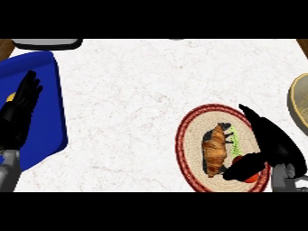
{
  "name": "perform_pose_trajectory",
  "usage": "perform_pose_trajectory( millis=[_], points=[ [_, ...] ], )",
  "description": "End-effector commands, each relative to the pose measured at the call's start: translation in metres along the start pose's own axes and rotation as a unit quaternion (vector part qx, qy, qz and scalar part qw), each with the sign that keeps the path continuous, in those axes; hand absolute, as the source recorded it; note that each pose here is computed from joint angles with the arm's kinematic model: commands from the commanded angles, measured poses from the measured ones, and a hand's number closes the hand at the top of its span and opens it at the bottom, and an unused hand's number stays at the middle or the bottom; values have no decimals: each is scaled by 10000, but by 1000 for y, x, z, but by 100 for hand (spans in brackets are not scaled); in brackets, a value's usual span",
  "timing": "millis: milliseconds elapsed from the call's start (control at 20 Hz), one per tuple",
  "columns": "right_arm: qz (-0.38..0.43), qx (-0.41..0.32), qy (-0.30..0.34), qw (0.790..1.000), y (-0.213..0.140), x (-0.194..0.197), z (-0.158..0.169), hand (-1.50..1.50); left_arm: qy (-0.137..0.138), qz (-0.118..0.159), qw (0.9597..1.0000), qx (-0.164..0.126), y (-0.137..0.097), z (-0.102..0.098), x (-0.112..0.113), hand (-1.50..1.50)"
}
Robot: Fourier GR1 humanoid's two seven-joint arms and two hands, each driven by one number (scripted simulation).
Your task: Pick the croissant from the placemat and place it in the bowl
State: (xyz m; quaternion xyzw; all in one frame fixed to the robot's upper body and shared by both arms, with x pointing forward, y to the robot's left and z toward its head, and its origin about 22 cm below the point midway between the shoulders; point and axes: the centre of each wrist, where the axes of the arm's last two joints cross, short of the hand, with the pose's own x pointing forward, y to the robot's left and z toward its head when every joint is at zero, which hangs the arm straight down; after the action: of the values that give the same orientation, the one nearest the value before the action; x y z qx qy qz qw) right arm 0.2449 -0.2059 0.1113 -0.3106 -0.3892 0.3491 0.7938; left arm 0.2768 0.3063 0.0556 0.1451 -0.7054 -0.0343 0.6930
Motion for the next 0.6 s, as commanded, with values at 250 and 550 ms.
perform_pose_trajectory(
  millis=[250, 550],
  points=[
    [1028, -151, 654, 9924, 3, 20, -3, -150, 39, -2, 9999, 106, 20, -5, -12, 0],
    [1207, -332, 669, 9899, 25, 31, -22, -150, -20, -28, 10000, 71, 10, 4, -7, 0]
  ],
)
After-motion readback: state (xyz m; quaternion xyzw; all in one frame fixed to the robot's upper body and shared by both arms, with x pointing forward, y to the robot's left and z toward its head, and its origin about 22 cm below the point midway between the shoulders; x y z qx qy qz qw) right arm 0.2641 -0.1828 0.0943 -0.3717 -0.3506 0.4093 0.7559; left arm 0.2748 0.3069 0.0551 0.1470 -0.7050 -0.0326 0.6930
